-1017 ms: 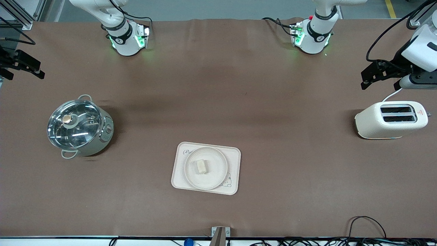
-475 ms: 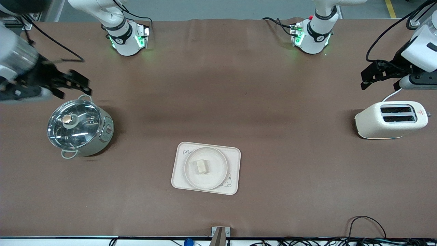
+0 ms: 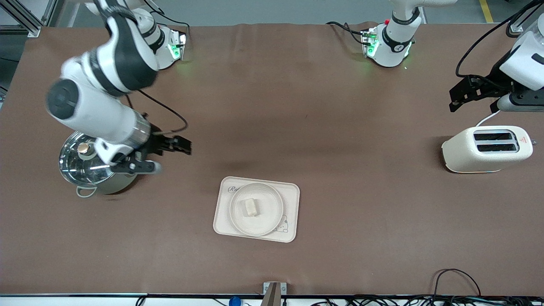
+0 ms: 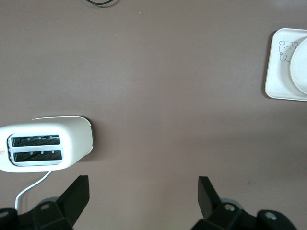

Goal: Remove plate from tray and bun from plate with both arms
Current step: 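Reach the right gripper over the white plate on the tray, then lower the right gripper and close it on the plate rim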

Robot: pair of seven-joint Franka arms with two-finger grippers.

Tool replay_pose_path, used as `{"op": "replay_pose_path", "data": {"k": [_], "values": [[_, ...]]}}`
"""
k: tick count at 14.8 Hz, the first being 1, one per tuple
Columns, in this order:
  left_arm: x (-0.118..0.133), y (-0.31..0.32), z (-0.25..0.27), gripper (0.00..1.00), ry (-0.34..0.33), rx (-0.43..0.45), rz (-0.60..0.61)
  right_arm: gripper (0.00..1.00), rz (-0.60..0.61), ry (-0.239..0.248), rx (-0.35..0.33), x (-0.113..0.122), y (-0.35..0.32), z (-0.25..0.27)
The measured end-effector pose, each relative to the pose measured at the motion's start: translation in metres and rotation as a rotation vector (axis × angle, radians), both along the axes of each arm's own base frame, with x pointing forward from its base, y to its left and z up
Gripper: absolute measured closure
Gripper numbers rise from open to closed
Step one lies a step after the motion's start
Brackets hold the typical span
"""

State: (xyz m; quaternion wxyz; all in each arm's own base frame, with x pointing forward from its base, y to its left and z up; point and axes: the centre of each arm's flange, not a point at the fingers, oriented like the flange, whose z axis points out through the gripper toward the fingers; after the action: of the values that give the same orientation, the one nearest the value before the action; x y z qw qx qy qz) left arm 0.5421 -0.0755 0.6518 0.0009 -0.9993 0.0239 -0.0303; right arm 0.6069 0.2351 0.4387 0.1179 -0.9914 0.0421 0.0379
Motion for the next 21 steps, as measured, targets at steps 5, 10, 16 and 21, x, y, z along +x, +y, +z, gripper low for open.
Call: {"op": "replay_pose_path", "data": {"k": [5, 10, 16, 21], "values": [[0.000, 0.001, 0.000, 0.00, 0.000, 0.000, 0.001, 0.00, -0.104, -0.010, 0.099, 0.021, 0.060, -0.105], [0.001, 0.001, 0.000, 0.00, 0.000, 0.000, 0.001, 0.00, -0.076, -0.109, 0.053, 0.052, 0.100, -0.189], [0.001, 0.001, 0.000, 0.00, 0.001, 0.000, 0.001, 0.10, -0.064, -0.210, 0.035, 0.081, 0.095, -0.218], [0.001, 0.001, 0.000, 0.00, 0.001, 0.000, 0.001, 0.34, -0.043, -0.219, 0.030, 0.083, 0.092, -0.220]]}}
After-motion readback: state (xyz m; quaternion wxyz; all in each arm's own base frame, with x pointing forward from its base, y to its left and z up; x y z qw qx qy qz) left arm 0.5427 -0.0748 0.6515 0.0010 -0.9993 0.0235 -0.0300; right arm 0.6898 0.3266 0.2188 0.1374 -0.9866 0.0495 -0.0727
